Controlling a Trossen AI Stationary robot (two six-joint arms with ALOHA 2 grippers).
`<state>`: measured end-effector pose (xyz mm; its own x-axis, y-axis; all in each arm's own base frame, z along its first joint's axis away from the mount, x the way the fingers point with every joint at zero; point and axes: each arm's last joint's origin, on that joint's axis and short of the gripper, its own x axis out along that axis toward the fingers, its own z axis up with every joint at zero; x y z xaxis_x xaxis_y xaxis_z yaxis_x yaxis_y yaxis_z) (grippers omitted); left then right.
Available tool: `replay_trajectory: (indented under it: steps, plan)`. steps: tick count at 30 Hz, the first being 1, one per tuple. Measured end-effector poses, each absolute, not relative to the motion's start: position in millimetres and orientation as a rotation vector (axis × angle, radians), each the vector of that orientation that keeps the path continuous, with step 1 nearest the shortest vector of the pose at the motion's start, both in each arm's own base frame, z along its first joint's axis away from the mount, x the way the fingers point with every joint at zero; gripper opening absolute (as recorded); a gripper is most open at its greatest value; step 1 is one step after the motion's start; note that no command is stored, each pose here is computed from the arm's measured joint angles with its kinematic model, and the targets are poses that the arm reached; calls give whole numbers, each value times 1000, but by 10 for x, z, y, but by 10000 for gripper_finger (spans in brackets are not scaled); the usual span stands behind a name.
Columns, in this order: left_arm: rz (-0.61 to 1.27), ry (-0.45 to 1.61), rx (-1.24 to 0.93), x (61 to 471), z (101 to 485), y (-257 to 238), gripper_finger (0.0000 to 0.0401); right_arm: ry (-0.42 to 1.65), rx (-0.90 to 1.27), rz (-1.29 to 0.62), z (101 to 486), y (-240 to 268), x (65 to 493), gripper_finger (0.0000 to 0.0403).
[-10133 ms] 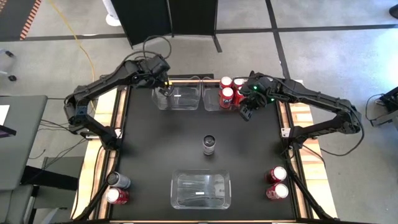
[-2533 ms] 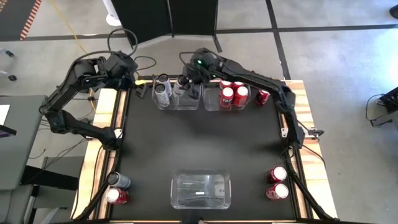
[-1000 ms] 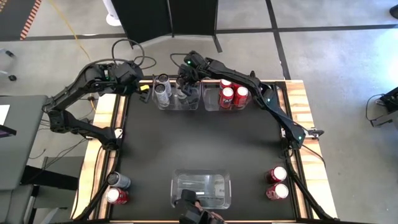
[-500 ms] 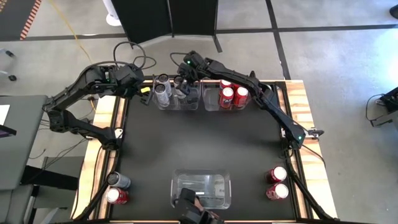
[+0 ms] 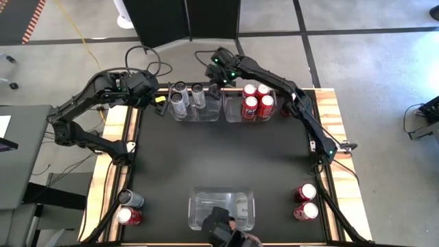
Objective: Sort soda cans
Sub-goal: Put the top white soda can into the top left transparent bin
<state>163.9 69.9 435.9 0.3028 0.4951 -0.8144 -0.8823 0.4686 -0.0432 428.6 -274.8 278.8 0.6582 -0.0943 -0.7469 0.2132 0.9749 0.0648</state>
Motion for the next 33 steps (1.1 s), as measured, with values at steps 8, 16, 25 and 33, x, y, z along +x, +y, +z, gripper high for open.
replay_trajectory:
  steps: [8, 16, 25, 33]
  plan:
    - [940, 848, -528, 1657, 4357, 624, 296, 888, 172, -157, 2485, -2776, 4344, 261]
    - [918, 844, -534, 1672, 4359, 567, 193, 854, 179, -181, 2285, -2845, 4388, 173]
    - [922, 850, -559, 1665, 4352, 547, 98, 799, 159, -186, 2199, -2823, 4468, 127]
    - [905, 853, -593, 1669, 4350, 539, 67, 749, 134, -180, 2227, -2769, 4548, 122]
